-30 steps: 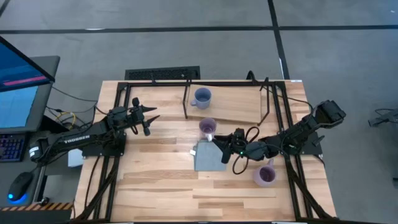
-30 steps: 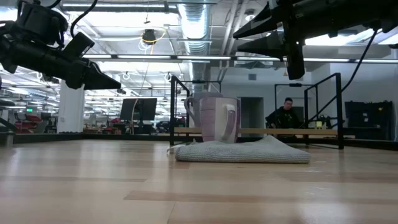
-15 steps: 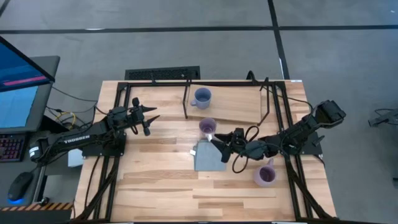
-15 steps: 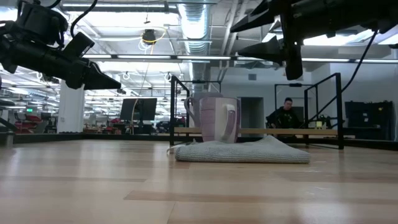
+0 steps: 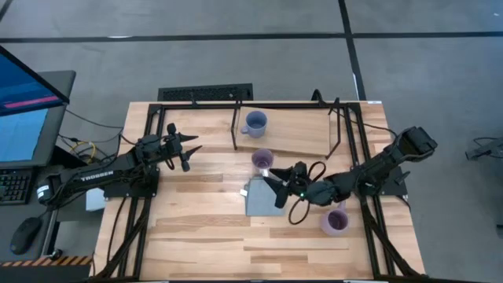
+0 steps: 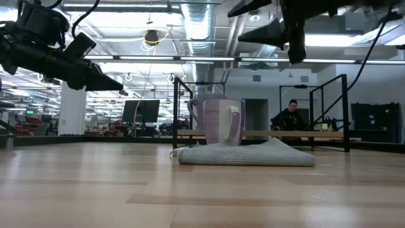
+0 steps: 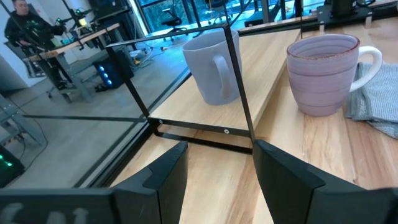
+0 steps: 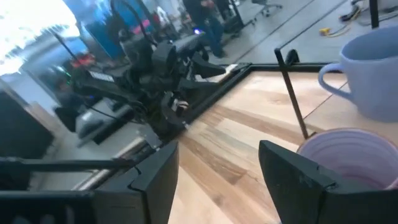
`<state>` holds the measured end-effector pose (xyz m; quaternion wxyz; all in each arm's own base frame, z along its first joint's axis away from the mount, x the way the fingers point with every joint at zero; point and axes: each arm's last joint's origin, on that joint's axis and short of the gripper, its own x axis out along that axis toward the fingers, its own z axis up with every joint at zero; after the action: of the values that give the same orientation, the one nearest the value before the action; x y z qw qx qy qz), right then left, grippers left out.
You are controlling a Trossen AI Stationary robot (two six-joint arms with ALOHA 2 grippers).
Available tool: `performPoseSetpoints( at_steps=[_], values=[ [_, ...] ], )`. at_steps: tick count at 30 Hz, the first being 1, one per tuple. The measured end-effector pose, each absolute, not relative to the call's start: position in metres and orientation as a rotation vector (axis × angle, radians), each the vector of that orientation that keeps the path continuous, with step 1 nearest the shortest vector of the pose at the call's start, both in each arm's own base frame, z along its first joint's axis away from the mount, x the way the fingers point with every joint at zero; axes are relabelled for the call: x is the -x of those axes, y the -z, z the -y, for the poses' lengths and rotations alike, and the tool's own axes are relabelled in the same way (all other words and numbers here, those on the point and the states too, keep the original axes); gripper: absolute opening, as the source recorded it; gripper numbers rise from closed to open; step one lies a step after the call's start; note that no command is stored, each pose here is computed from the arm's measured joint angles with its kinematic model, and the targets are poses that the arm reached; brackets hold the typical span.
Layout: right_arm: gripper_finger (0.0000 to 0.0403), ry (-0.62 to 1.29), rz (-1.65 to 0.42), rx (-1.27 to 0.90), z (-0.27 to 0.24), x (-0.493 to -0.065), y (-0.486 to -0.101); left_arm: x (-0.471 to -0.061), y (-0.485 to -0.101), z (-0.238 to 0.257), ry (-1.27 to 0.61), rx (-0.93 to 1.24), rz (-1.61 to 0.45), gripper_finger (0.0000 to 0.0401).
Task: Stack small to large cups/mugs on shelf
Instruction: Put the left violet cup on the shelf
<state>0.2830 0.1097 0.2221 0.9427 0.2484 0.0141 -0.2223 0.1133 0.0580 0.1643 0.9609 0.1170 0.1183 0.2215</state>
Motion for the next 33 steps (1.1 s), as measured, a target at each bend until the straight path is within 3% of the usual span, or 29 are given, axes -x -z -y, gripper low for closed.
performPoseSetpoints(
  at_steps=[11,21,33],
  values=[
    [0.0244,0.602,-0.103,-0.463,-0.129,-0.284,-0.244,-0.113,-0.164,-0.058,-0.449,-0.23,-0.239,0.0174],
    [0.0244,0.67,-0.175,-0.487,-0.14,-0.311,-0.193,-0.113,-0.164,-0.058,-0.449,-0.227,-0.243,0.0174],
    [0.0244,0.808,-0.334,-0.39,-0.141,-0.339,-0.174,-0.113,-0.163,-0.058,-0.446,-0.225,-0.25,0.0174]
  ],
)
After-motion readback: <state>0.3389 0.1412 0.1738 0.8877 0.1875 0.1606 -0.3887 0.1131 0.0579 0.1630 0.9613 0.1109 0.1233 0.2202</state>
